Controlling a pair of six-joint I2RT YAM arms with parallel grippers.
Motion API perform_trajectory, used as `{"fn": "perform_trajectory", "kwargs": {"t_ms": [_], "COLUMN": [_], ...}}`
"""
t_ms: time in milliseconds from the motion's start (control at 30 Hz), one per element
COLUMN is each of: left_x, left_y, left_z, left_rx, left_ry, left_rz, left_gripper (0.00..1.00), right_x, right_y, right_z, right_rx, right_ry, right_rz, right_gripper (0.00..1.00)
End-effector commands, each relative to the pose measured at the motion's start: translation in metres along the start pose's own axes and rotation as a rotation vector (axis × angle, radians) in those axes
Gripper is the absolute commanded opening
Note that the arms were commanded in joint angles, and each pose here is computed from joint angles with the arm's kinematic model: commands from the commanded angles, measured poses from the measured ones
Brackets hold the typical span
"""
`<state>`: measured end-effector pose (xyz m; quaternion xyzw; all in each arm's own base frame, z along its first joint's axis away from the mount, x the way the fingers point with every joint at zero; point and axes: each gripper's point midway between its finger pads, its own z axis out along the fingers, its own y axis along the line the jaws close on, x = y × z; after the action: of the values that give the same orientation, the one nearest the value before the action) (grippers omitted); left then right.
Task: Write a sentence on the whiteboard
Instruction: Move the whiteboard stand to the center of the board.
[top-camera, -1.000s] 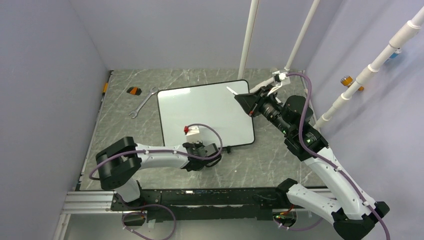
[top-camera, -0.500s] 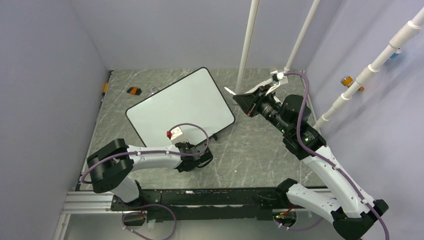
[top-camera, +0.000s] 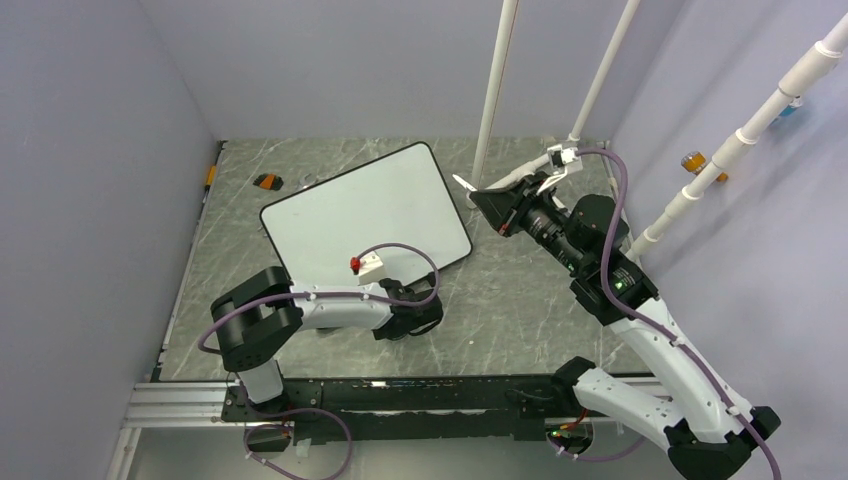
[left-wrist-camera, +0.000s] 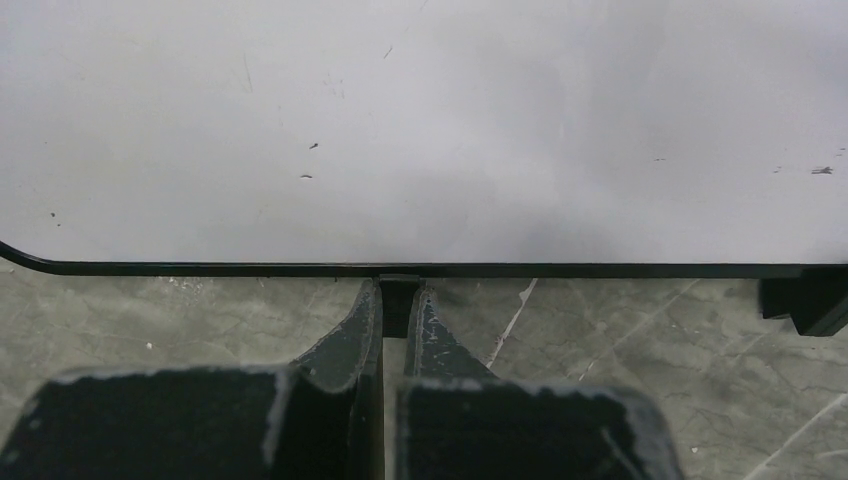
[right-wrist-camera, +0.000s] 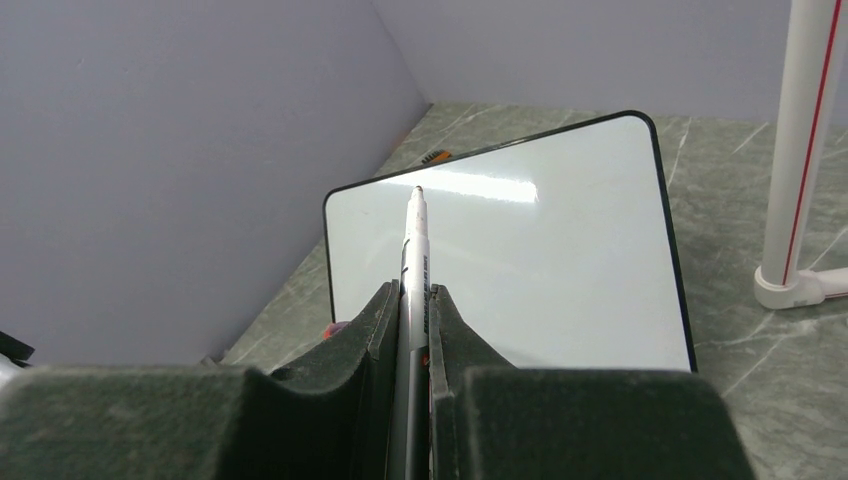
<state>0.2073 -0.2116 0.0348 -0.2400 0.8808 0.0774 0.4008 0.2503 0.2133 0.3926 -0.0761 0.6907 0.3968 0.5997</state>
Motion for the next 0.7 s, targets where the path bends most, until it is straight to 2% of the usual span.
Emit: {"fn": "perform_trajectory", "kwargs": {"t_ms": [0,167,333,433,567,667], "left_x": [0.022,0.025,0.023,0.022,0.013,0.009], "left_y": [0.034,0.023,0.022,0.022,0.023,0.02], "left_z": [-0.005,-0.012,-0.018,-0.022,-0.031,-0.039], "left_rx": [-0.109,-0.064,-0.013,0.017,0.067,0.124], "left_ry": [0.101,0.107,0.106,0.103,0.085,0.092], "left_rz": [0.117,0.132,0.128,0.147,0.187,0.254], "left_gripper": [0.0,0.07,0.25,0.43,0.72,0.84], "right_x": [-0.01,-0.01,-0.011,-0.012,-0.013,-0.014], "right_y": [-0.001,-0.003,-0.006,-0.006,-0.008,-0.008], "right_z": [-0.006,-0.01,-0.014,-0.016,-0.018,-0.02], "right_rx": [0.009,0.021,0.035,0.04,0.048,0.05], "right_ry": [-0.046,-0.048,-0.053,-0.054,-0.055,-0.057], "right_rz": [-0.02,-0.038,-0.055,-0.064,-0.074,-0.081], "right_gripper": [0.0,0.0,0.0,0.0,0.0,0.0]}}
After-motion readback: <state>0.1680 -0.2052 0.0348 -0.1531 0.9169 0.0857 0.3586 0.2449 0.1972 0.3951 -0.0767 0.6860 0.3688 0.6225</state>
